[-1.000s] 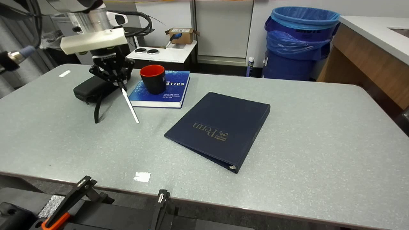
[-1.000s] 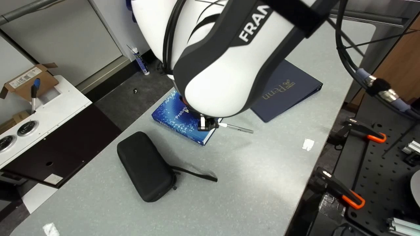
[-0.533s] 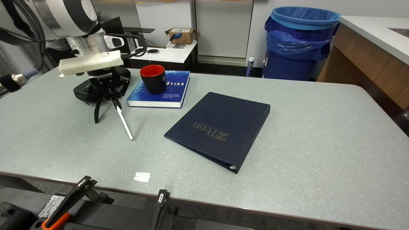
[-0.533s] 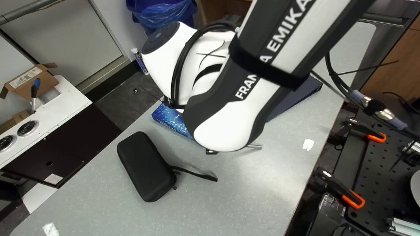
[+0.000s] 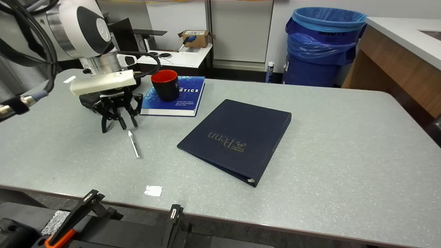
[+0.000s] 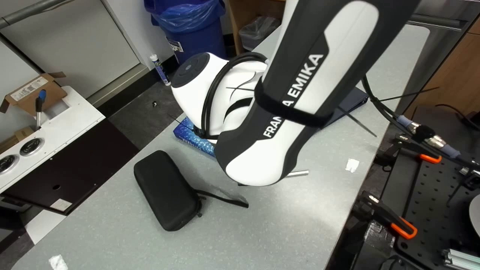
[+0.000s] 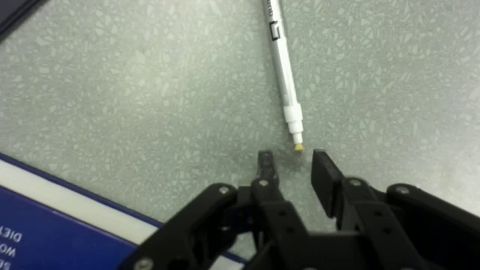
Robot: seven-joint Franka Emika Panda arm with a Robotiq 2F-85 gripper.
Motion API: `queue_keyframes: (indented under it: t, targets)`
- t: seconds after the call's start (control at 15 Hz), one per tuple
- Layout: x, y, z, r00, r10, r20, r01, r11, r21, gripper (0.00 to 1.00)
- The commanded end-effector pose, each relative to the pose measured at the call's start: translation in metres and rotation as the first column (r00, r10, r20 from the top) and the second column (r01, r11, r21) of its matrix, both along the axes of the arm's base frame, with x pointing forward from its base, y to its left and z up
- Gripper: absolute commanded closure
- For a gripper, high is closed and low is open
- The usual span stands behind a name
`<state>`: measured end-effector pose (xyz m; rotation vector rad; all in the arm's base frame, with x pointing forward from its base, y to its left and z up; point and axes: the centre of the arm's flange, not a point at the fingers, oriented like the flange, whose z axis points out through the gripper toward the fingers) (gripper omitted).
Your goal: Remove the pen from the mug and put it on the table
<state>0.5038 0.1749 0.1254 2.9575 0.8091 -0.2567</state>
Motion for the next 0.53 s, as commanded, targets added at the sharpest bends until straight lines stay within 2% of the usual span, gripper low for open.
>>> queue_keyframes:
  t: [0.0,0.2,0.33,0.47]
  targets:
    - [0.004,-0.003,0.013,0.998,-0.015,0.061,0.015,1.000,0.013,0.36]
    - [0.009,-0.006,0.020,0.996,-0.023,0.084,0.021,0.999,0.028,0.12]
    - [0.012,-0.008,0.024,0.995,-0.029,0.093,0.026,0.999,0.034,0.00]
    - [0.015,-0.009,0.029,0.996,-0.036,0.082,0.032,0.998,0.057,0.00]
